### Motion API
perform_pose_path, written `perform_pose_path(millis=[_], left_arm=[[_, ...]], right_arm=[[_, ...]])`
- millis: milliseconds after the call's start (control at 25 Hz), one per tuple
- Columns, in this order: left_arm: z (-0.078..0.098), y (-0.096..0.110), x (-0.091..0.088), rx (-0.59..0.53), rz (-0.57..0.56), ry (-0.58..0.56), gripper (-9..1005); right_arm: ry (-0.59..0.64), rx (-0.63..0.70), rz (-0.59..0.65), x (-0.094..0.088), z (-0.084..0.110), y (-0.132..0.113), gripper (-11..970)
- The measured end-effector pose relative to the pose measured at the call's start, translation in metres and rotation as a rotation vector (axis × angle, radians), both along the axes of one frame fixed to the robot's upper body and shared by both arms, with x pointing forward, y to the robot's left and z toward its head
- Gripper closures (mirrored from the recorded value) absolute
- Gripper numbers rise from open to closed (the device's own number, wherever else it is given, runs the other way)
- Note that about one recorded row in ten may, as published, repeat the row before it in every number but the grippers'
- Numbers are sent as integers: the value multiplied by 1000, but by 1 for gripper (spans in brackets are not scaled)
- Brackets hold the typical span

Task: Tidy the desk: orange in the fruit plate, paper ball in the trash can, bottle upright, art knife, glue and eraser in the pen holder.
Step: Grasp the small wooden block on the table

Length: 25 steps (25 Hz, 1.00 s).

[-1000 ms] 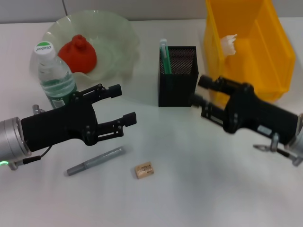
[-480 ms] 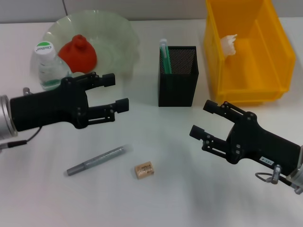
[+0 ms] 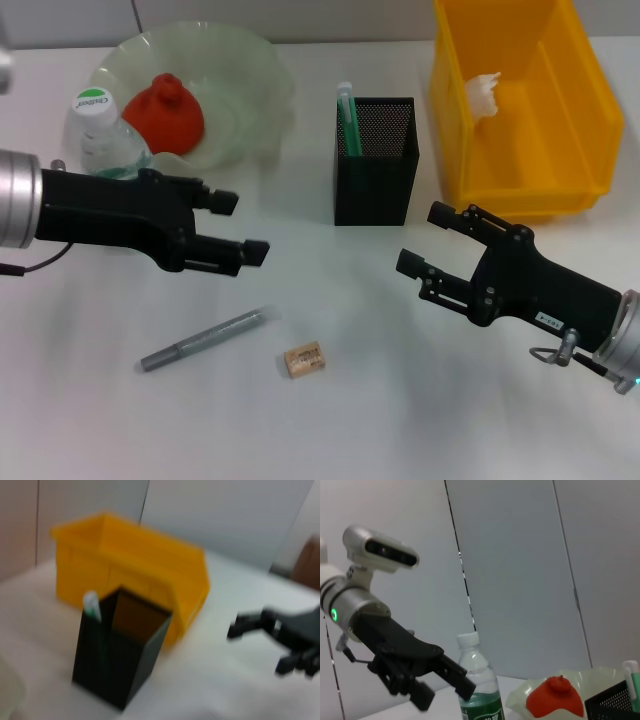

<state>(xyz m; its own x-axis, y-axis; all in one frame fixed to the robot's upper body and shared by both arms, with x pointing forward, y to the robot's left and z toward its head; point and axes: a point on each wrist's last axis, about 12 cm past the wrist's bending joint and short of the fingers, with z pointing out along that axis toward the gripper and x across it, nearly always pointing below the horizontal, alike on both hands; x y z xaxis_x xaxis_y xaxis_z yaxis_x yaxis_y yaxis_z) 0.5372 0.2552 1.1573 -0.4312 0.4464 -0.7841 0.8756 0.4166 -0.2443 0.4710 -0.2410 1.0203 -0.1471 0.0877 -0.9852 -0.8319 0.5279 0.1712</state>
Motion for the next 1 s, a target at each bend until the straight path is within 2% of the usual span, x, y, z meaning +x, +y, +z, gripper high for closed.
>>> perform_pose_path(millis=[240, 480, 600, 1000], left_arm=[[23, -35, 2, 274, -19, 19, 200], [21, -65, -2, 456, -59, 27, 204], [16, -75, -3, 505, -88, 38, 206], [2, -94, 8, 536, -135, 76, 212]], right_arm=[[3, -19, -3, 7, 0, 2, 207], [14, -25, -3, 10, 0, 5, 207], [15, -26, -5, 10, -1, 5, 207], [32, -23, -7, 7, -4, 5, 207]])
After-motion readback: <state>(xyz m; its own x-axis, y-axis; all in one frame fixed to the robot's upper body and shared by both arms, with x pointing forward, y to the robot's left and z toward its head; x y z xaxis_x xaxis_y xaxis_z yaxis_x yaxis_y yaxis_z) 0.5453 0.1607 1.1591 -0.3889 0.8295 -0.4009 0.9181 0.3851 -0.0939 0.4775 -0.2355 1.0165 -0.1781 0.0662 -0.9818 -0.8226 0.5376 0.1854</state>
